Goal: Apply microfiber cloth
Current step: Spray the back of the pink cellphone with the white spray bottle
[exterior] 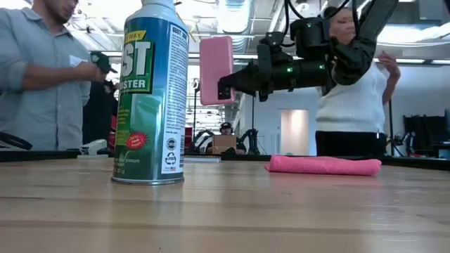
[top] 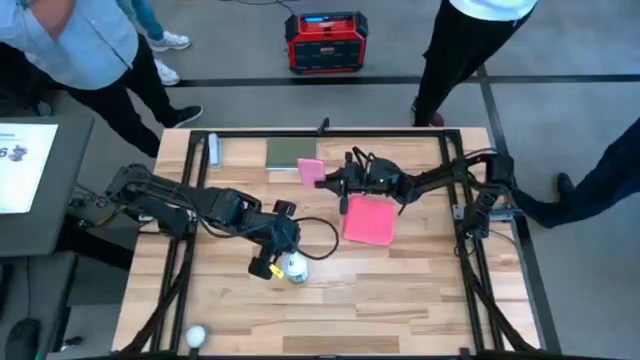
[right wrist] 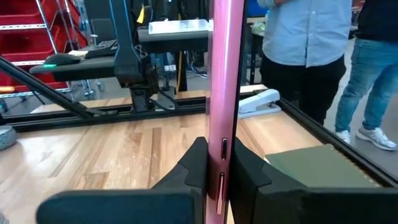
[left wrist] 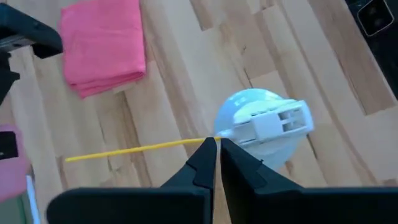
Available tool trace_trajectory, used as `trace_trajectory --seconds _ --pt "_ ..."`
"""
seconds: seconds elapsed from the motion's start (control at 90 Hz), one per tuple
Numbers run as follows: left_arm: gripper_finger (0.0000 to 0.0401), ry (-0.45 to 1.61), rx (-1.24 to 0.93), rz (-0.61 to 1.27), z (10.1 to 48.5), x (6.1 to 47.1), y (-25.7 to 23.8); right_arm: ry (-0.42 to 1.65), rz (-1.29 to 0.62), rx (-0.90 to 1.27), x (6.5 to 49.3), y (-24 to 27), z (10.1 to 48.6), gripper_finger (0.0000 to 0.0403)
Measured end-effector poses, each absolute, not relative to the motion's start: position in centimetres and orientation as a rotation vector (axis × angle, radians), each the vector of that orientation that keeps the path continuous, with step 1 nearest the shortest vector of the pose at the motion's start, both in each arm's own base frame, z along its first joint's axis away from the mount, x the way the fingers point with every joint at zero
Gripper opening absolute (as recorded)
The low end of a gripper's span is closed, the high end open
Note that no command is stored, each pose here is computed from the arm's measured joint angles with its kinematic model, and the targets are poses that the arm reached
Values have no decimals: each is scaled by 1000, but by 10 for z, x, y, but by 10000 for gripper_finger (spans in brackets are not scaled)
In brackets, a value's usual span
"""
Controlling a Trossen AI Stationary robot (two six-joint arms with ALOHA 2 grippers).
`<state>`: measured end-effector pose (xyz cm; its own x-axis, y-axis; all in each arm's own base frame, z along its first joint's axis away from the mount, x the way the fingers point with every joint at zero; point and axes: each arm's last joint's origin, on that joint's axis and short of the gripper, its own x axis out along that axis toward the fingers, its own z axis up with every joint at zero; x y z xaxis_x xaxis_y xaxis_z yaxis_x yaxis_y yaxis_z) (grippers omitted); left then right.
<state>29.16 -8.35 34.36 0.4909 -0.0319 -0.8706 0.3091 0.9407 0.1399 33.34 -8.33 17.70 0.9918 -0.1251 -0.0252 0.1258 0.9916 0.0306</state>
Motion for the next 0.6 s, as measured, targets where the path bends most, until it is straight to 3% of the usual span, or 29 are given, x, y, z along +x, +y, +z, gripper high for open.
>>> trace_trajectory --seconds 0.278,0.6 --pt "0 985 298 -219 359 292 -85 23 -125 34 334 -83 177 17" --pt "0 1052 307 -243 345 302 -91 24 -120 33 334 -81 177 17"
